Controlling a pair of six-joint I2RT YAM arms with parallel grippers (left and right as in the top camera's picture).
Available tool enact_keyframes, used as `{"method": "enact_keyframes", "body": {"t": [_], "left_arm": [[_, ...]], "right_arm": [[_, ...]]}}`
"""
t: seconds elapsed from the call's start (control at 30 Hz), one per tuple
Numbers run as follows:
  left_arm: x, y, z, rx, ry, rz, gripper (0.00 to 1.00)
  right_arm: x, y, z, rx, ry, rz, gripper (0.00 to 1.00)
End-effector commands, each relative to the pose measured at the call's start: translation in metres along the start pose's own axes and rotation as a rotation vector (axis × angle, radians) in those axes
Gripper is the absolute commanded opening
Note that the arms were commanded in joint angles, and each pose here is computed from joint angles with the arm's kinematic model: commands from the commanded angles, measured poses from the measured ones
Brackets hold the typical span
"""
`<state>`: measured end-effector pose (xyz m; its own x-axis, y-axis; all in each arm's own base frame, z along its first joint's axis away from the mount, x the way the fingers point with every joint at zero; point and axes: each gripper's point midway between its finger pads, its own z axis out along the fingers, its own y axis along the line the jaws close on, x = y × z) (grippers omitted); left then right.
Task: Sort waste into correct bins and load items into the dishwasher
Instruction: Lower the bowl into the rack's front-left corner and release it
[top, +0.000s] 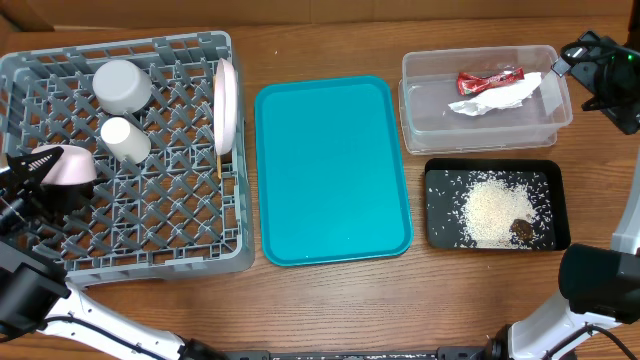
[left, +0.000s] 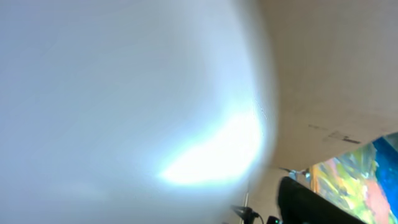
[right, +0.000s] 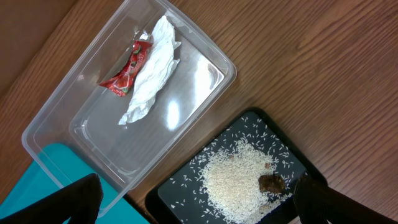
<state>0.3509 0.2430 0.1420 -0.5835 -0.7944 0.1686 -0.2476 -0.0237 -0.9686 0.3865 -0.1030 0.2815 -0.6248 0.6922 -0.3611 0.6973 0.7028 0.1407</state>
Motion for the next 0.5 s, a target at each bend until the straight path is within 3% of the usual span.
{"method": "enact_keyframes", "body": {"t": [0.0,0.27,0.47], "left_arm": [[0.008,0.008,-0.002,-0.100,0.047,-0.011,0.86],[0.014,-0.039,-0.022,-0.345,0.022,0.085,0.82],[0.016,-0.045,-0.078,-0.797,-0.184,-0.026,0.82]], "right_arm": [[-0.002,0.000,-0.008,-0.010,-0.021,0.000,1.00],[-0.002,0.000,-0.008,-0.010,-0.021,0.000,1.00],[-0.002,0.000,-0.008,-0.010,-0.021,0.000,1.00]]}}
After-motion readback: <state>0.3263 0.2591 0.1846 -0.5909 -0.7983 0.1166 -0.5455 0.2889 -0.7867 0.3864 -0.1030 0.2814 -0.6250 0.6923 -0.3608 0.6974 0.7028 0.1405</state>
